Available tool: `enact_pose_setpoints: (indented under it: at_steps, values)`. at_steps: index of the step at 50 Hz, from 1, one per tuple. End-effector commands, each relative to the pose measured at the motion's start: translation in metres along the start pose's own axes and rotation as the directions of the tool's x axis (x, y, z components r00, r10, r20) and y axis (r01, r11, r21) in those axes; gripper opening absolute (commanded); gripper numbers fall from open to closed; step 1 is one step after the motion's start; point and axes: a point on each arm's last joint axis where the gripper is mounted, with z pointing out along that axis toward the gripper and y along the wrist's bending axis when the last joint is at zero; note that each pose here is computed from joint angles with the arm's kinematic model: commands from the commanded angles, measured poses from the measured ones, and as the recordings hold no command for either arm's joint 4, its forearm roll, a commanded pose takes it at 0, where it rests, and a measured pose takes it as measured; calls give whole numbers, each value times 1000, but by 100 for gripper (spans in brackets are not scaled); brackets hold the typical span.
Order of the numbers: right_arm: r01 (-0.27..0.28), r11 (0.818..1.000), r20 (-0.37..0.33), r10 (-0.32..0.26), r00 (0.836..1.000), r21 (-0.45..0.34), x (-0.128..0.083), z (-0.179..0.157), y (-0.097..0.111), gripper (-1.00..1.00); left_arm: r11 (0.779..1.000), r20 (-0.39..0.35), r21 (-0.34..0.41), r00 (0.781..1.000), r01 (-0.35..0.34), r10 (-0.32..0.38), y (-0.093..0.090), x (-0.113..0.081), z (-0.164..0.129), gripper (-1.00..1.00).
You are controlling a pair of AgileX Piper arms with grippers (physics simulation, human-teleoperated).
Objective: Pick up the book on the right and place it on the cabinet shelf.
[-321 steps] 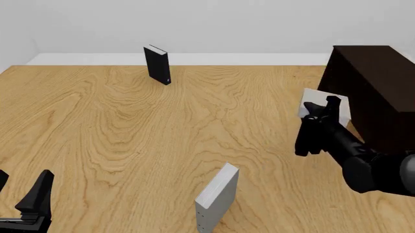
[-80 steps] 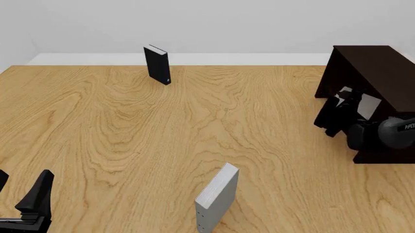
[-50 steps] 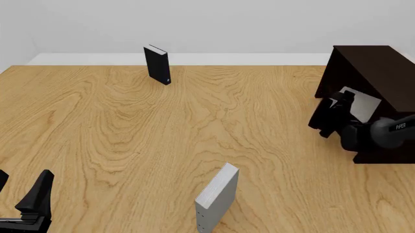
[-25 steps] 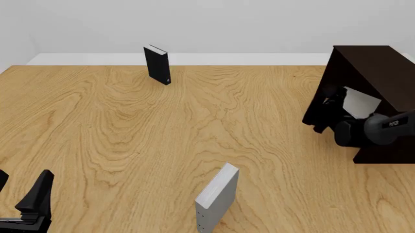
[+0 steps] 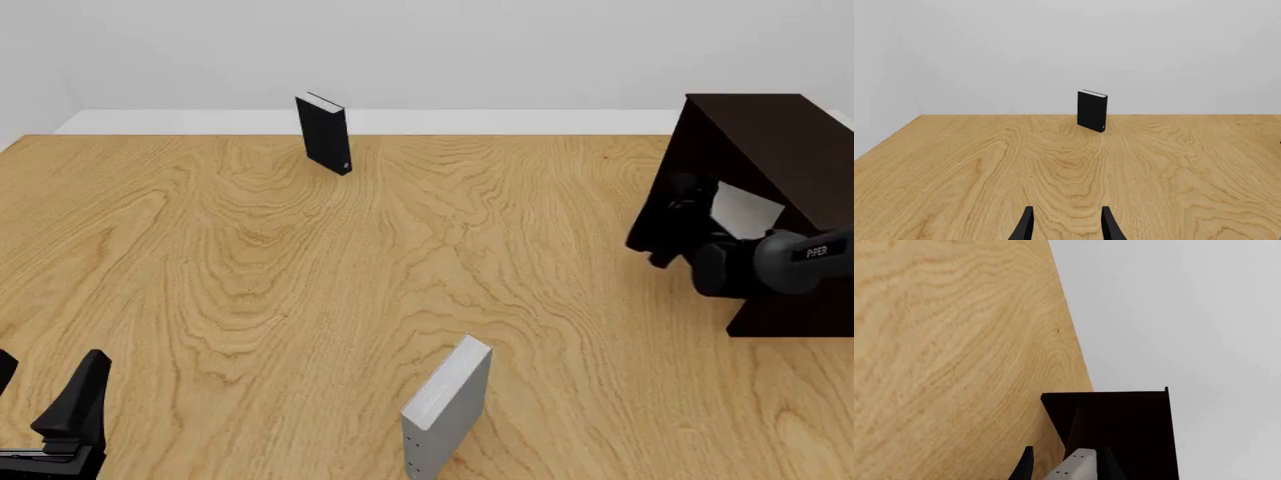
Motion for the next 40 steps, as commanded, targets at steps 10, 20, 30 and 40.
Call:
enact_pose_setpoints:
  at_steps: [10,20,30,40]
  values:
    - [8,999,-21,-7,1000,35,11,-8,-5,100,1000,0,0,1000,0,0,0,0,0,100]
    - [8,998,-23,-7,1000,54,13,-10,-8,100,1000,0,0,1000,0,0,0,0,0,100]
    - [6,998,-12,-5,1000,61,9,-11,-9,100,1000,0,0,1000,0,0,0,0,0,100]
    - [3,997,-7,-2,1000,72,8,-12,-11,100,1000,0,0,1000,0,0,0,0,0,100]
